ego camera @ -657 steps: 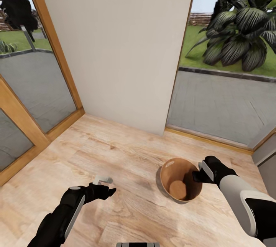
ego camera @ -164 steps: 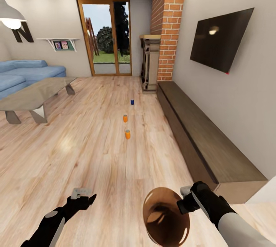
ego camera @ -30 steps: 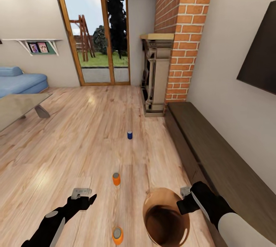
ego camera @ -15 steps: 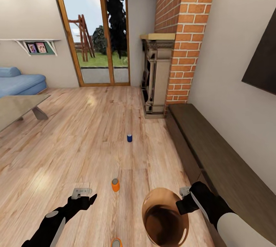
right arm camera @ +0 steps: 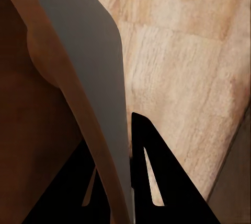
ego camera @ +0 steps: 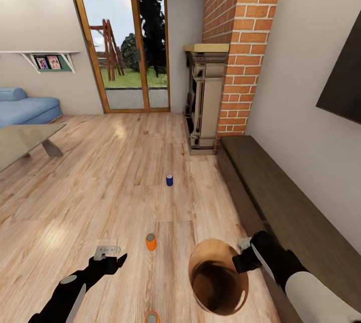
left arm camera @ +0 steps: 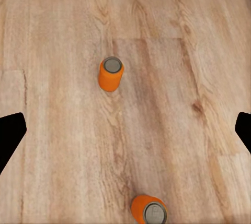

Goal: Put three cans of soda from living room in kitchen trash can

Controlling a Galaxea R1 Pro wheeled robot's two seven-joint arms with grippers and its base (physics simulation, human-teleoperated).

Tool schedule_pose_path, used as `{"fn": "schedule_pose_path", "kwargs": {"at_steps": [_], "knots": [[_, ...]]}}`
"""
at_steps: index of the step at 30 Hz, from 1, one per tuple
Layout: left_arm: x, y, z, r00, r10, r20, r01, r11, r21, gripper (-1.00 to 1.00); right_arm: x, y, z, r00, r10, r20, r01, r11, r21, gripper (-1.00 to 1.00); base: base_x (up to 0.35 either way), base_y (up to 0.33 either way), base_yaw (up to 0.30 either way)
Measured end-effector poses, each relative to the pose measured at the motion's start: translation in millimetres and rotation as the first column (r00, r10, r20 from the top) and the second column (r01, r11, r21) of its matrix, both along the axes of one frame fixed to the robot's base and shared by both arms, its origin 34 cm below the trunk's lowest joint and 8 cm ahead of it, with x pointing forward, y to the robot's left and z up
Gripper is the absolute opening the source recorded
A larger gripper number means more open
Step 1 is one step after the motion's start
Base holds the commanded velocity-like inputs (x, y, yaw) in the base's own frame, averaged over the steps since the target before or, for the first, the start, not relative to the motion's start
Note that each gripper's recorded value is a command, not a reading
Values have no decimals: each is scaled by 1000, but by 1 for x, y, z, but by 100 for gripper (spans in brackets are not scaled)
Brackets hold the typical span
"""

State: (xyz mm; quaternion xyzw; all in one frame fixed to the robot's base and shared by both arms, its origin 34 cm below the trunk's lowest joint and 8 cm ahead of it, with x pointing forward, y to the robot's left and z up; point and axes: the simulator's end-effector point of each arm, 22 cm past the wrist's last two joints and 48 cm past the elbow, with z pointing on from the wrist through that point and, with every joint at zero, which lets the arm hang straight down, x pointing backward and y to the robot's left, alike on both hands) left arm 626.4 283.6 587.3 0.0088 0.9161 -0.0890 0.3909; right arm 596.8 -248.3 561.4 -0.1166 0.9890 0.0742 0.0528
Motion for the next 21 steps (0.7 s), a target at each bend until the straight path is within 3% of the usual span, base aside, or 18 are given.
{"fn": "schedule_pose_path", "kwargs": {"at_steps": [13, 15, 21], "knots": [[-1, 0, -2, 1000, 0, -4, 0, 1000, 0, 100, 71, -20, 68, 998, -60, 24, 61, 998, -31, -100, 0, 0, 0], [-2, 0, -2, 1000, -1, -4, 1, 1000, 0, 100, 89, -23, 83, 996, -54, 66, 57, 998, -41, -100, 0, 0, 0], [-2, -1, -3, 1000, -2, -6, 2, 1000, 1, 100, 108, -23, 99, 993, -61, 97, 64, 997, -33, -100, 0, 0, 0]]}}
